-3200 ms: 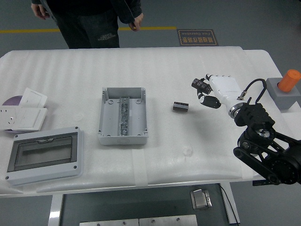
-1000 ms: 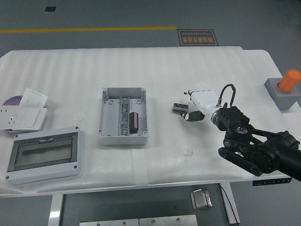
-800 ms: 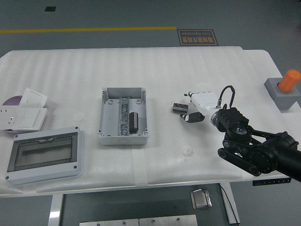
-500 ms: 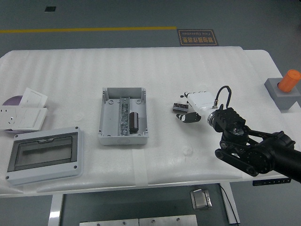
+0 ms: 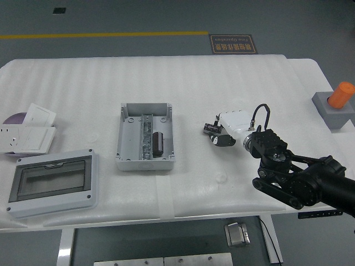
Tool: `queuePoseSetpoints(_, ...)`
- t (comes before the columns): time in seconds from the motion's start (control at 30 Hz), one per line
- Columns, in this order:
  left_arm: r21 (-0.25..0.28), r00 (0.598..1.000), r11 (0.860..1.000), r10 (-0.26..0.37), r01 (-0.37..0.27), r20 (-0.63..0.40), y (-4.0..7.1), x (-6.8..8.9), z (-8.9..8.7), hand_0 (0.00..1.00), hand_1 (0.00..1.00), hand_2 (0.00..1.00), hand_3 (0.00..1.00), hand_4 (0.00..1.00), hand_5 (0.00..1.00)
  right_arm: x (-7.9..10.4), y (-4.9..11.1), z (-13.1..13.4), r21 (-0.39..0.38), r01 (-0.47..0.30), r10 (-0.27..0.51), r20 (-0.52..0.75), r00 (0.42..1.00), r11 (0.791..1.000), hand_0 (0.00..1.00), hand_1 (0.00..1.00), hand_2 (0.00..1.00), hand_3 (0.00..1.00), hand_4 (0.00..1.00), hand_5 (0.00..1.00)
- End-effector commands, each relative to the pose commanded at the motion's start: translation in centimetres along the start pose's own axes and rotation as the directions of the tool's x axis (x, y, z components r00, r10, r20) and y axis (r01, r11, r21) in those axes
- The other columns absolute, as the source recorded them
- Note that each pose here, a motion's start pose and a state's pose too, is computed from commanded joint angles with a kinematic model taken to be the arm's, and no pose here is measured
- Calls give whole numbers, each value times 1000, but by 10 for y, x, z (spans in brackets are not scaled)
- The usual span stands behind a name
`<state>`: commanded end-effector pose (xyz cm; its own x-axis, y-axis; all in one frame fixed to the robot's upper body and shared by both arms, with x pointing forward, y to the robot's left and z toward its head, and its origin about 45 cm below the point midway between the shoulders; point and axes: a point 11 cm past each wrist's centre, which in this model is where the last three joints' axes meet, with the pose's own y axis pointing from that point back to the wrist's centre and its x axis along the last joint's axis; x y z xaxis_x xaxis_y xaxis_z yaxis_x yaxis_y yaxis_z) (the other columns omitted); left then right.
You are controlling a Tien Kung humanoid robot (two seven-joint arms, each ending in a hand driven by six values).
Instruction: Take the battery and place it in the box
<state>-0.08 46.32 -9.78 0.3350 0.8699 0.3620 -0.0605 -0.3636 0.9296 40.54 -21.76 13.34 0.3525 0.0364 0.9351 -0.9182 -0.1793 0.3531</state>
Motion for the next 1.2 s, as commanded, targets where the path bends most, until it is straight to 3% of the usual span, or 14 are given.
queuePoseSetpoints(0.43,-6,1000,1000,2,-2,-1,0,0,2,621,645,508,593,484,365,-2,1,1,2,-1,1,5,1000,1000,648,596,465,583,516,508)
queuePoseSetpoints(0.73,-5,1000,1000,2,-2,-2,0,0,1,621,646,508,593,480,364,31,6,-19,57,-85,83,26,996,995,641,595,452,576,534,523)
queuePoseSetpoints(0.97,0,1000,1000,3,-3,-2,0,0,-2,621,646,508,594,480,366,60,23,-54,147,-163,141,152,978,976,642,595,451,577,534,521)
queuePoseSetpoints(1.2,7,1000,1000,1,-1,0,0,-1,-5,621,647,508,594,480,368,64,47,-111,280,-187,114,260,959,942,643,594,451,580,536,522)
